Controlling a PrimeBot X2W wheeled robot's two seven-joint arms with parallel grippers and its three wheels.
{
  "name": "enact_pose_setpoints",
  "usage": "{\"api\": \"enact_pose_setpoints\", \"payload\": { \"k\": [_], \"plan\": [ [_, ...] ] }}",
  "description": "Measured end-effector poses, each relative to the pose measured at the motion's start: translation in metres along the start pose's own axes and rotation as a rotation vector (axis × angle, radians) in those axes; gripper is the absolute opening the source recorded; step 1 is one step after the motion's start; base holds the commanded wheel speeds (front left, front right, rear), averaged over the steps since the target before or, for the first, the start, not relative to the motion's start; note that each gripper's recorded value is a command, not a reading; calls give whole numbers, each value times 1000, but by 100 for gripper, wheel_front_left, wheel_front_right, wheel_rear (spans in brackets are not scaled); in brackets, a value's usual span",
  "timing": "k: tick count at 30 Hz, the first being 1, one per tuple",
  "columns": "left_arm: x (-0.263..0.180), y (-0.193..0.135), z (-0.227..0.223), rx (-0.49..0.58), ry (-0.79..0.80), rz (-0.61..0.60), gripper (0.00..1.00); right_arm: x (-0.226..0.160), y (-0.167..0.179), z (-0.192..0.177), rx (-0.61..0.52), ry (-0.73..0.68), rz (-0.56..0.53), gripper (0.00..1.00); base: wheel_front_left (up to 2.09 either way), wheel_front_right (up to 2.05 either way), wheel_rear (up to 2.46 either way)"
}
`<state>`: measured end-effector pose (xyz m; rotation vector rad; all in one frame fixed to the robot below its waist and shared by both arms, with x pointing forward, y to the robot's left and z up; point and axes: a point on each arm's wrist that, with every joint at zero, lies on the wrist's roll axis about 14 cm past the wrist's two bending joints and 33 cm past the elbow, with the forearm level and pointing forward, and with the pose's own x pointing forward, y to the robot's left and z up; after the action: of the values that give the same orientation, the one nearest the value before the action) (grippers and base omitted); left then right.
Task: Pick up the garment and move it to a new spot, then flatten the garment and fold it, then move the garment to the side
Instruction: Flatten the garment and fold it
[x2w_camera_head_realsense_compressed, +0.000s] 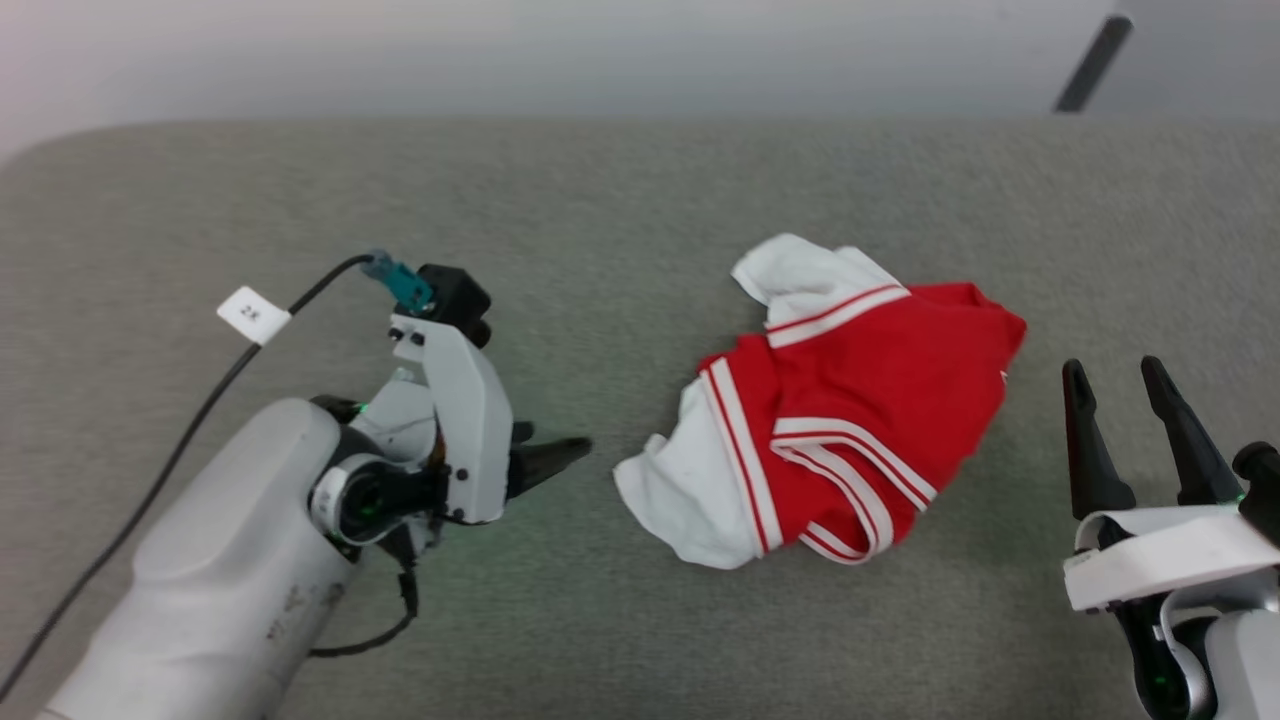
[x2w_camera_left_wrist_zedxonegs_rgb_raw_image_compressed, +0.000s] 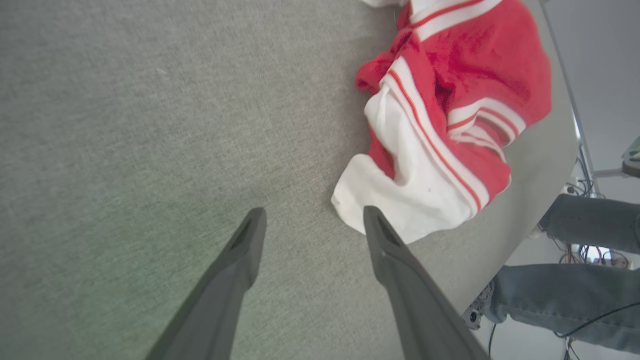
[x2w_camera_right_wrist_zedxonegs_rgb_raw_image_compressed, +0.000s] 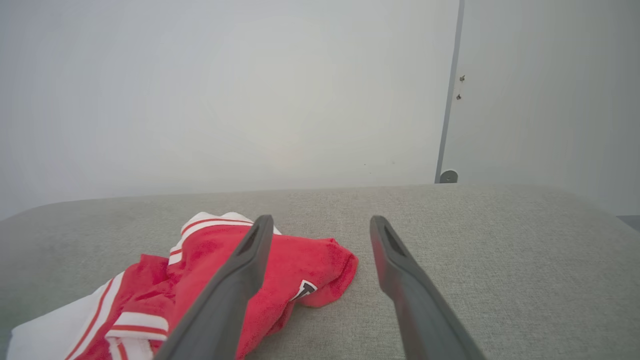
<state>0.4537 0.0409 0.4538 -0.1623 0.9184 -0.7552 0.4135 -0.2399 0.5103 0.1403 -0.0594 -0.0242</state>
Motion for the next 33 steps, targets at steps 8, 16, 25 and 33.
{"api": "enact_pose_setpoints", "payload": {
  "k": [8, 16, 25, 33],
  "plan": [
    [40, 8, -31, -87, 183, -68, 100, -4, -25, -16, -3, 32, -78, 100, 0, 0, 0],
    [62, -10, -32, -143, 224, -184, 100, -9, -40, -29, -13, 66, -125, 100, 0, 0, 0],
    [63, -20, -52, -107, 323, -211, 0, -1, -34, -28, -12, 57, -105, 100, 0, 0, 0],
    [54, -10, -43, -93, 262, -166, 0, 3, -31, -22, -12, 41, -89, 100, 0, 0, 0]
  ]
}}
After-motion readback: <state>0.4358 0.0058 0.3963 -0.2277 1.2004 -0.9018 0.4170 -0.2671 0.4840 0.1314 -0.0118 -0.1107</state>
